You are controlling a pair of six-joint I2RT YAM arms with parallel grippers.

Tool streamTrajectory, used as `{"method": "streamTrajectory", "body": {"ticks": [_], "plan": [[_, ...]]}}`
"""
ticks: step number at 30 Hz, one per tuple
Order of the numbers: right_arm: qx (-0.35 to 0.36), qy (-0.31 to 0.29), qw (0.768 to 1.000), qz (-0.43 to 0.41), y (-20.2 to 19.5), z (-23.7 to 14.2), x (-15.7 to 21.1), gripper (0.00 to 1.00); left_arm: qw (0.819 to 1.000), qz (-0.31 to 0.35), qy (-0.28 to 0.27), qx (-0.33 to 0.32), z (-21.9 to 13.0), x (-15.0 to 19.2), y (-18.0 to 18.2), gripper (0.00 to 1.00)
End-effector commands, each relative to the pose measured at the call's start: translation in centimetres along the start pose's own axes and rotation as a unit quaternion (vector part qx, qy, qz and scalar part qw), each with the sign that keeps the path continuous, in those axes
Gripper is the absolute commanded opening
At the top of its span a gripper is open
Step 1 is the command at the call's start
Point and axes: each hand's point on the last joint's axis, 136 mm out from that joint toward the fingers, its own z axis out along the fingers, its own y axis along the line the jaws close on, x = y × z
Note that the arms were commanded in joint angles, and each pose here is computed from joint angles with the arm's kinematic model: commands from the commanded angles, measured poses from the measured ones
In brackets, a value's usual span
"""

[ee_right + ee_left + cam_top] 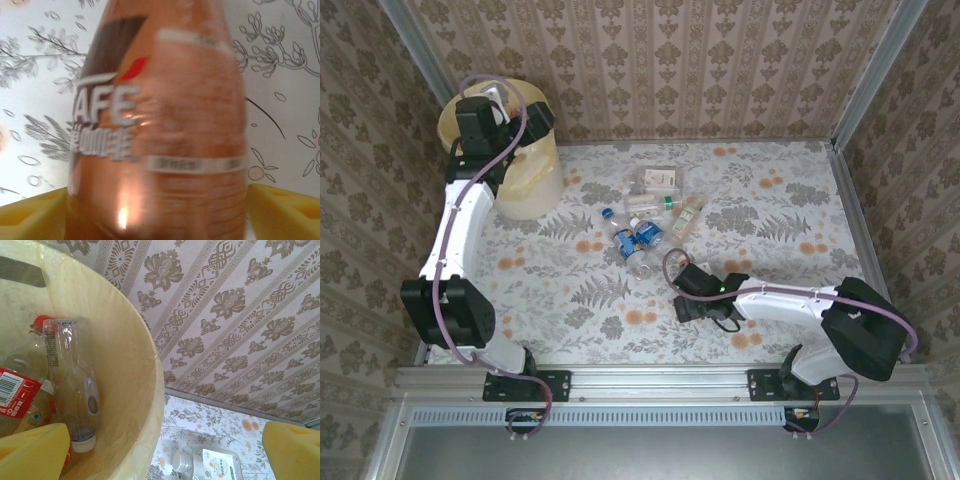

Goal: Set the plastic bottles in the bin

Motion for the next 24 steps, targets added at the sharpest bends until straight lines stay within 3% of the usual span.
{"method": "streamTrajectory", "body": {"ticks": [1, 6, 9, 16, 19, 24], "plan": [[-0.010, -0.004, 1.000, 0.023, -0.4, 0.2, 0.1, 0.77, 1.000, -0.004, 0.003, 0.004, -0.3, 0.2, -0.7, 1.00], [-0.005, -0.032, 0.999, 0.029, -1.1, -0.4, -0.7, 0.68, 1.000, 0.001, 0.007, 0.012, -0.4, 0.4, -1.6, 1.00], [0.000, -0.052, 0.998, 0.029, -1.5, -0.6, -1.4, 0.55, 1.000, 0.005, 0.013, 0.019, -0.4, 0.8, -2.4, 1.00], [-0.023, -0.153, 0.987, 0.031, -1.7, -3.2, -5.5, 0.48, 0.996, 0.030, 0.031, 0.081, -0.9, 1.6, -6.5, 1.00], [-0.067, -0.242, 0.967, 0.052, -1.6, -5.4, -8.8, 0.47, 0.990, 0.036, 0.049, 0.125, -1.0, 3.2, -9.2, 1.00], [-0.147, -0.388, 0.904, 0.103, -2.2, -10.1, -14.9, 0.45, 0.971, 0.045, 0.107, 0.209, -0.9, 8.1, -14.4, 1.00]]}}
